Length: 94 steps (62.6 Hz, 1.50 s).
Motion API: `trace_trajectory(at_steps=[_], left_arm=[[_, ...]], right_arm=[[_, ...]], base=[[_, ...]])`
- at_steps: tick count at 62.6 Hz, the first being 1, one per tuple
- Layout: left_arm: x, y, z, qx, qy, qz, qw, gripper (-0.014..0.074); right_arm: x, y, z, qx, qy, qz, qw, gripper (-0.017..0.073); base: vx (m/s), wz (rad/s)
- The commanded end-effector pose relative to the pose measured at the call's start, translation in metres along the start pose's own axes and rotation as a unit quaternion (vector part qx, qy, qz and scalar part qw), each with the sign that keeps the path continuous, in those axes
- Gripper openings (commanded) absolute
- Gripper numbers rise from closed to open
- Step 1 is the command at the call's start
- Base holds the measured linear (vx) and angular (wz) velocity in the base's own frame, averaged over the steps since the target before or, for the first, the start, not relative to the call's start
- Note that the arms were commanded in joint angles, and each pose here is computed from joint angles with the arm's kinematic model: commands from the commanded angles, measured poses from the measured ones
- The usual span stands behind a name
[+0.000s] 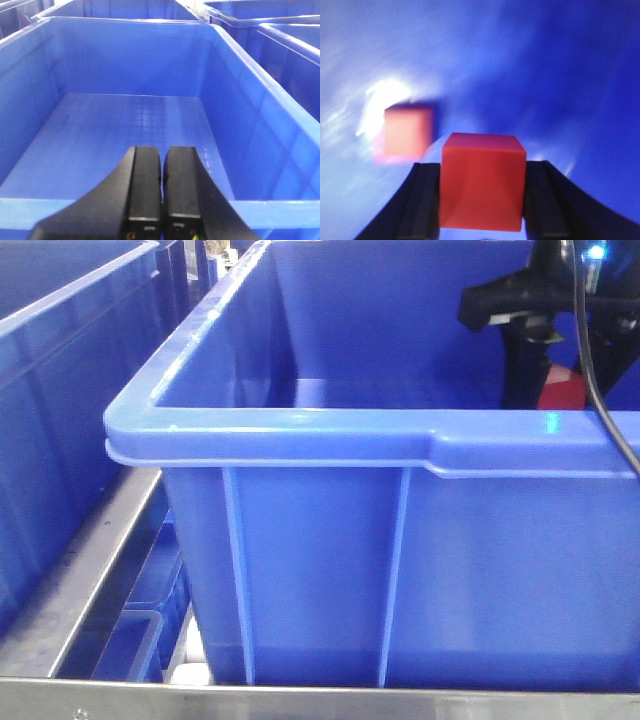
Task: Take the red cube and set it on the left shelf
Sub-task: 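Lower the right gripper into the blue bin beside the other red cube, then open the right gripper to release the red cube in the bin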
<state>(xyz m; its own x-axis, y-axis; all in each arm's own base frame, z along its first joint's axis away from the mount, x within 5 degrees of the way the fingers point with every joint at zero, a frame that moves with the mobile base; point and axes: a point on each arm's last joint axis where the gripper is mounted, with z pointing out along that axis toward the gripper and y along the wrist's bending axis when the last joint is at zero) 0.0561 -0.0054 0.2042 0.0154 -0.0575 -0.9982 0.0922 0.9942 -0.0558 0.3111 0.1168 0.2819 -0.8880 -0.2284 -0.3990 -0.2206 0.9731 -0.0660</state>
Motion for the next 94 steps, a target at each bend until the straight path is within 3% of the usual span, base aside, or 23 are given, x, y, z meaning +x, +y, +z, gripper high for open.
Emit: trace_trajectory(at_steps=[1,25,47,53,63,70,94], left_arm=[[0.001,0.000,0.000,0.001,-0.029,-0.004,1.000,0.0101],[0.001,0.000,0.000,0.001,-0.029,-0.004,1.000,0.0101],[0.001,0.000,0.000,0.001,-0.029,-0.004,1.000,0.0101],[0.001,0.000,0.000,0.001,-0.029,-0.004,1.000,0.0101],[0.001,0.000,0.000,0.001,-0.029,-0.004,1.000,0.0101],[0.001,0.000,0.000,0.001,-0.029,-0.004,1.000,0.0101],[0.001,0.000,0.000,0.001,-0.029,-0.004,1.000,0.0101]], right_arm=[[-0.014,-0.004,-0.010,-0.003,-0.054,-0.005,0.999,0.0107],[-0.018,0.004,0.046,-0.001,-0.008,-0.014,1.000,0.0107],[-0.017,0.004,0.051,0.000,0.001,-0.015,1.000,0.0116],[-0.016,0.004,0.051,0.002,0.009,-0.015,1.000,0.0185],[-0.015,0.003,0.049,0.005,0.014,-0.016,1.000,0.0400],[-0.015,0.002,0.042,0.005,0.006,-0.015,1.000,0.0494],[-0.016,-0.005,-0.022,-0.006,-0.097,-0.007,0.995,0.0491]], base=[[0.00,0.00],[0.00,0.00],[0.00,0.00],[0.00,0.00],[0.00,0.00],[0.00,0.00],[0.00,0.00]])
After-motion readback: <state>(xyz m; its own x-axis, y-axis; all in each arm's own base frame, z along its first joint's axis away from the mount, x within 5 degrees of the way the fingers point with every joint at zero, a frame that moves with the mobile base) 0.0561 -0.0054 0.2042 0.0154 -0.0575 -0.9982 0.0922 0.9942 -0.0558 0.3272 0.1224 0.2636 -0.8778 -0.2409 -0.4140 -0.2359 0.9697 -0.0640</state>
